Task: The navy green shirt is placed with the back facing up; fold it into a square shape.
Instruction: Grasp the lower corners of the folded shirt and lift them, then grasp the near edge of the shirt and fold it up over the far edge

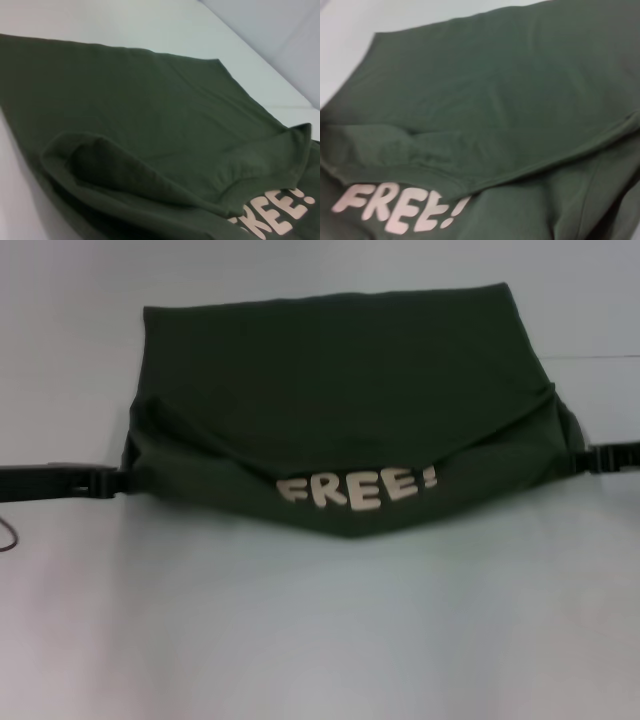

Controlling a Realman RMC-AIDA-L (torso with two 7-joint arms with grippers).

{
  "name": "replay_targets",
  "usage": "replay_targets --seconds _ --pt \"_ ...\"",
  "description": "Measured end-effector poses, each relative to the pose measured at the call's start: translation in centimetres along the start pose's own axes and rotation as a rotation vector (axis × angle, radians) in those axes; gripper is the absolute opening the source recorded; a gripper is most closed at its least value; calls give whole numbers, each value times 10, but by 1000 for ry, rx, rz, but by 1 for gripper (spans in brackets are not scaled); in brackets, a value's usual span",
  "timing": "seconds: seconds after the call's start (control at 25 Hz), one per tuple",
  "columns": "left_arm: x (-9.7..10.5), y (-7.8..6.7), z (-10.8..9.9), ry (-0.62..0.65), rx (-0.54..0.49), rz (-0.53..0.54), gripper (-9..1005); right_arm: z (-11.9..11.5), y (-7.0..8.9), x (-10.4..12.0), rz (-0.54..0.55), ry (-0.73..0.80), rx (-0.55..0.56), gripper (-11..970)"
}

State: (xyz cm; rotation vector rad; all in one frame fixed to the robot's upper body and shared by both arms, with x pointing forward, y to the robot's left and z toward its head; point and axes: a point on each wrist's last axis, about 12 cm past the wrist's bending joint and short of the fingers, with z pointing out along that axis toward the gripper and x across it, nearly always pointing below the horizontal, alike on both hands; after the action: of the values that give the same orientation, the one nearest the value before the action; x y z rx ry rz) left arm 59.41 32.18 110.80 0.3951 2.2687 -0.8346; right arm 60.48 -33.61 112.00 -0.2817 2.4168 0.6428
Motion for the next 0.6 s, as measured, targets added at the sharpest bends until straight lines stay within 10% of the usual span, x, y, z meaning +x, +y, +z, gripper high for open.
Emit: replay_targets --seconds 0.6 --pt "1 -10 -49 177 177 -49 51 -56 -14 61 179 -56 -226 83"
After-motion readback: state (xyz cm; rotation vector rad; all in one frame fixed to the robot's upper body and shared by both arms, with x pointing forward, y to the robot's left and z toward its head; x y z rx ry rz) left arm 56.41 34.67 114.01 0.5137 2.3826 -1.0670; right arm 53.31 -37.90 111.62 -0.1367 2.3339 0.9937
